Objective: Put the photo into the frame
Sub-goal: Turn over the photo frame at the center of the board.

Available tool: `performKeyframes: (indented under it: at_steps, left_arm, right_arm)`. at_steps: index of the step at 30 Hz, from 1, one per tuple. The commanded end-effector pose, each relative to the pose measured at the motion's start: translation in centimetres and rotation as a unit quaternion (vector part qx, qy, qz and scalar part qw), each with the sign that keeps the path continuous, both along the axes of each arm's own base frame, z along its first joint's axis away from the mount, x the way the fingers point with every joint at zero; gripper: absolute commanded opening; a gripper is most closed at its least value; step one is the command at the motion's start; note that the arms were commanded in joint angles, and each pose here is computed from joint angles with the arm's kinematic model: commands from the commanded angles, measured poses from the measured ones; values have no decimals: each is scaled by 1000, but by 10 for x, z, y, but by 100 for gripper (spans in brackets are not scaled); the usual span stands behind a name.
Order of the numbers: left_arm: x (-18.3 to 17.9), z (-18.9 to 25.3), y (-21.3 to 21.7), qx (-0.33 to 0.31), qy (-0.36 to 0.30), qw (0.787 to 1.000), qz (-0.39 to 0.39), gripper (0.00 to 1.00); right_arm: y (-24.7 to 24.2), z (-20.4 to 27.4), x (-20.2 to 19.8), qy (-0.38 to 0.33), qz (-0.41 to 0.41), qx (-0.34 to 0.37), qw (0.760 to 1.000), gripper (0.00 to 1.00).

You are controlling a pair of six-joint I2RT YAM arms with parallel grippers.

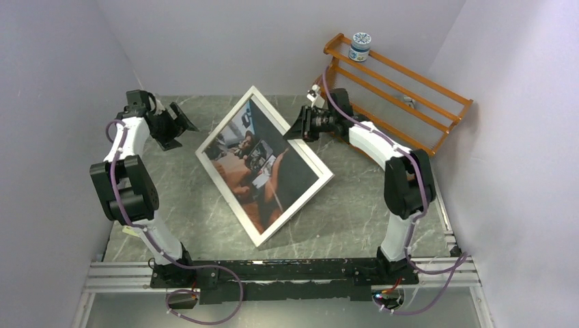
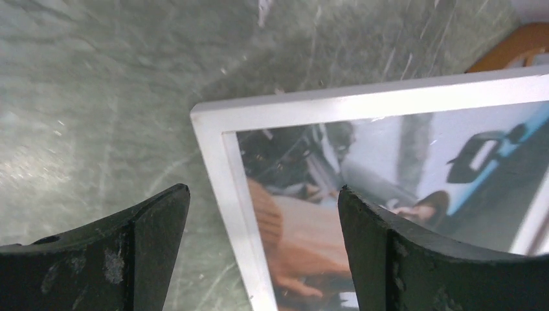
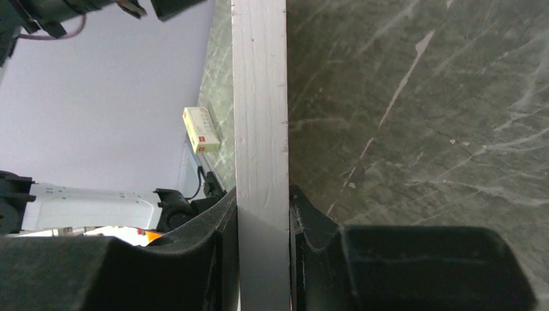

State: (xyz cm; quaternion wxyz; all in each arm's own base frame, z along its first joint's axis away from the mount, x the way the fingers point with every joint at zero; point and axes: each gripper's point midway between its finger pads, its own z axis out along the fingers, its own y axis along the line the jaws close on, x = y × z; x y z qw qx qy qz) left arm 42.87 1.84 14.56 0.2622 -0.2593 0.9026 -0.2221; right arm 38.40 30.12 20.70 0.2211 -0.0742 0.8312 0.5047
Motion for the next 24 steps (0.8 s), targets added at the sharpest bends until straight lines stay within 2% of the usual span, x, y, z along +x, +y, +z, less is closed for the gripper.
performKeyframes:
  at_steps: [1,5,12,15,22,24]
  left_arm:
    - [29,18,33,14,-70,997,-13,89]
    - [35,-14,69,32,-24,999,19,91]
    - [45,-64,84,-19,27,999,-6,89]
    - [54,-76,88,-34,23,999,-3,89]
    - [79,-85,96,-57,-4,998,-1,89]
    - [83,-90,100,-61,1,998,1,89]
  right_arm:
    - [23,-14,-2,-5,65,32,997,0]
    - [37,-38,8,11,87,34,996,0]
    - [46,-73,27,32,92,15,995,0]
    - [41,-92,31,26,73,-7,997,21]
    - [39,-117,37,37,54,-17,998,27]
    - [39,-122,39,32,46,-20,998,32]
